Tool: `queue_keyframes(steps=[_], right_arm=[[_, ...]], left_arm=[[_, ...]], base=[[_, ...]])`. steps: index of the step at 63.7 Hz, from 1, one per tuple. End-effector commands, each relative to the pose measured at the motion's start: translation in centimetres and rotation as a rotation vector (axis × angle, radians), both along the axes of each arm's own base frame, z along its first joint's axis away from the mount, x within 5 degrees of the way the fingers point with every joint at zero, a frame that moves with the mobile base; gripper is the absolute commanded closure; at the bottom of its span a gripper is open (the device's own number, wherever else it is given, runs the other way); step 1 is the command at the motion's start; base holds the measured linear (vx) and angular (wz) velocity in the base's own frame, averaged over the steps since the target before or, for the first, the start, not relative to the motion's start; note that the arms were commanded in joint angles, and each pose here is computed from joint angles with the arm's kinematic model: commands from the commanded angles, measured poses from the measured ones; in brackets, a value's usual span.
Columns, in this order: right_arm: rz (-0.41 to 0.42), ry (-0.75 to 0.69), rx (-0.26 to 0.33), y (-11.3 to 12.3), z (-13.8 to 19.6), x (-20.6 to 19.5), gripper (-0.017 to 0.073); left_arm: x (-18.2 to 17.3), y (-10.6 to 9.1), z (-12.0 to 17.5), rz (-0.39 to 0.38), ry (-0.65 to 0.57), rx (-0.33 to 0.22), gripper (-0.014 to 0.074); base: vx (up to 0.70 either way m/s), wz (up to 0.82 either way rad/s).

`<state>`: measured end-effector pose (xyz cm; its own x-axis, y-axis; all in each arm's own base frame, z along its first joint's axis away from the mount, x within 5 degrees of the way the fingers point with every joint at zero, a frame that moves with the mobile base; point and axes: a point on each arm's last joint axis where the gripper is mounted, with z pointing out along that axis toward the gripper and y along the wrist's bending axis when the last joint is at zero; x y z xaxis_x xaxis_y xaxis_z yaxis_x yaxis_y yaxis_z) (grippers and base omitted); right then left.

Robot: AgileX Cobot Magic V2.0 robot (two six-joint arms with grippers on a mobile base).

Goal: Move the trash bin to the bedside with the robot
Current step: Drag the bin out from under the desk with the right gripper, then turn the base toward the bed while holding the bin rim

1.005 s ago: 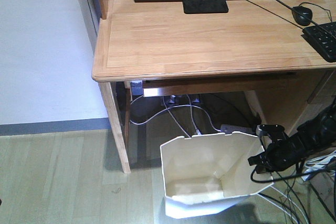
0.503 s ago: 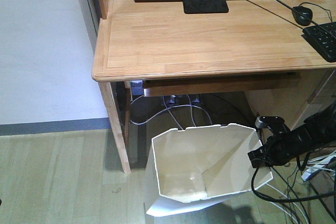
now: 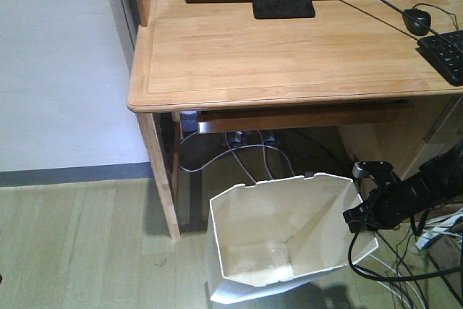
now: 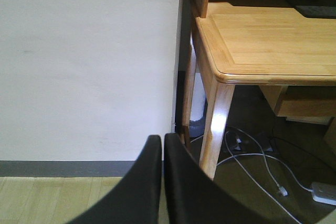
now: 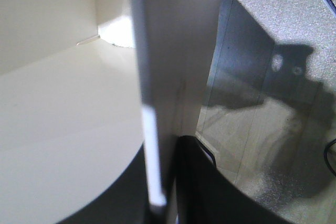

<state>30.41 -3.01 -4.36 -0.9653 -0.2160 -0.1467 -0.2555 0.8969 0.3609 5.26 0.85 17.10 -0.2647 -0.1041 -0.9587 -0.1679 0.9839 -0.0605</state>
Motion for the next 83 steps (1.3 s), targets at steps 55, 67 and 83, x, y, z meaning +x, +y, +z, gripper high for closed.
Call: queue_keyframes(steps=[55,67,83], right_arm=[[0.004,-0.039,0.170,1.12,3.18,1.02,0.0564],[0.005,-0.039,0.173,1.13,3.19,1.01,0.0564],[0.005,-0.039,0.173,1.13,3.19,1.01,0.0564]], left_arm=[[0.08,-0.03,0.54,-0.004,-0.077,0.004,0.0600],[0.08,-0.03,0.54,-0.004,-0.077,0.004,0.0600],[0.08,-0.03,0.54,-0.004,-0.077,0.004,0.0600]], base=[[-0.02,0.22],[-0.01,0.72],[0.01,0.63]])
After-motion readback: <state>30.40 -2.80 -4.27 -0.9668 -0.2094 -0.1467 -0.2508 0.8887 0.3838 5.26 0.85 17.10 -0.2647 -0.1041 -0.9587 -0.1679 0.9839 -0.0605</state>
